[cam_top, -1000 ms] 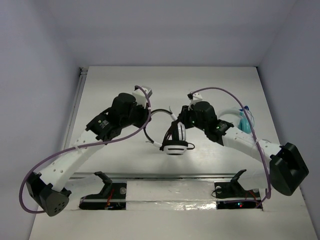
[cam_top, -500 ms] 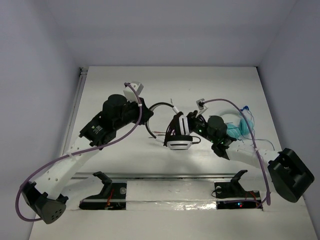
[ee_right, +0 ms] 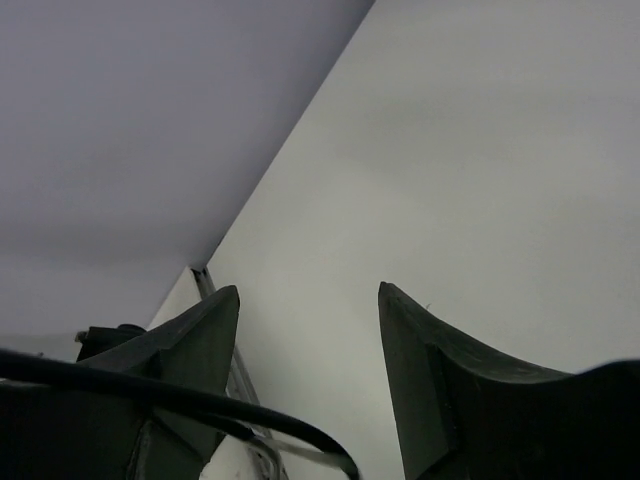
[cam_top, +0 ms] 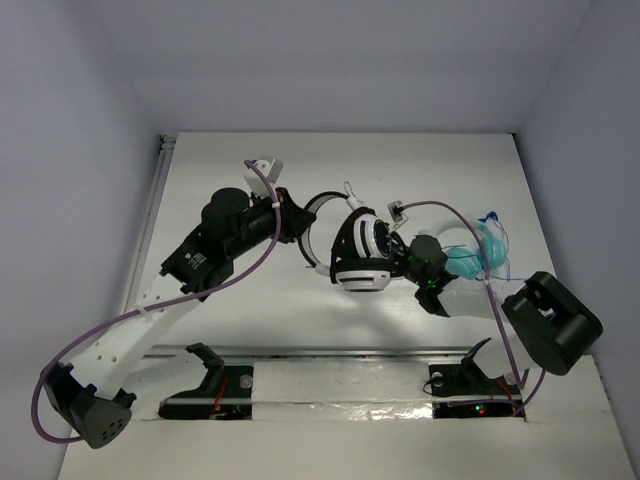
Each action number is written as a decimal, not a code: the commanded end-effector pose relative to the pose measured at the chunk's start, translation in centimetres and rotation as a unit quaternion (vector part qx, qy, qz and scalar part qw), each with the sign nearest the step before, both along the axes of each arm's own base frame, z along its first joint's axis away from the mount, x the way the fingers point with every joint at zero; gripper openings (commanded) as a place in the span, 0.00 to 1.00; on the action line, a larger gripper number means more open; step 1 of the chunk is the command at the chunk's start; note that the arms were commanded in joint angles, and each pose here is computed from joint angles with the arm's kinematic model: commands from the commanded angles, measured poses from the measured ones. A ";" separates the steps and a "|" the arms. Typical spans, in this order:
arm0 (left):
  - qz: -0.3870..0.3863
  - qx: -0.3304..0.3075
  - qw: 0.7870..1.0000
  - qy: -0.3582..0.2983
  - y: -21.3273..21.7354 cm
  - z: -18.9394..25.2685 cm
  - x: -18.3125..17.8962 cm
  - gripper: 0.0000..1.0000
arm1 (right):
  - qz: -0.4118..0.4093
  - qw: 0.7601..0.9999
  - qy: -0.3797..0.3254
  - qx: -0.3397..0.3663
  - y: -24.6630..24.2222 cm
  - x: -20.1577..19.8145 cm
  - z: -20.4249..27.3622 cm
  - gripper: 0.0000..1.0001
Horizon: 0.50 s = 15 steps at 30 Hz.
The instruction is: Wrap the headphones
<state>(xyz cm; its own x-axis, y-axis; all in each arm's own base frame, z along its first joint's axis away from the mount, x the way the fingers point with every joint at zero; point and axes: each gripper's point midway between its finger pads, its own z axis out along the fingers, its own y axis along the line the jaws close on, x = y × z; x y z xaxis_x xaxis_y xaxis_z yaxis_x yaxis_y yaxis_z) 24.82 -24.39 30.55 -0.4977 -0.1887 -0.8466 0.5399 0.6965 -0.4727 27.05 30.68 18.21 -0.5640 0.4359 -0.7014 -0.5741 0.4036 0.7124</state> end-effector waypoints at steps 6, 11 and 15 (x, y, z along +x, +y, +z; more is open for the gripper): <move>-0.004 -0.107 0.991 -0.074 -0.3 7.6 -0.7 0.00 | 0.002 0.998 -0.050 0.045 -0.3 -0.3 3.3 0.46; 0.027 -0.109 0.991 -0.070 0.5 7.8 0.0 0.00 | 0.006 0.999 -0.022 0.038 -0.5 -0.8 1.4 0.38; 0.071 -0.124 0.988 -0.066 1.4 7.9 1.0 0.00 | 0.003 0.999 0.011 0.036 -0.9 -1.3 -0.5 0.30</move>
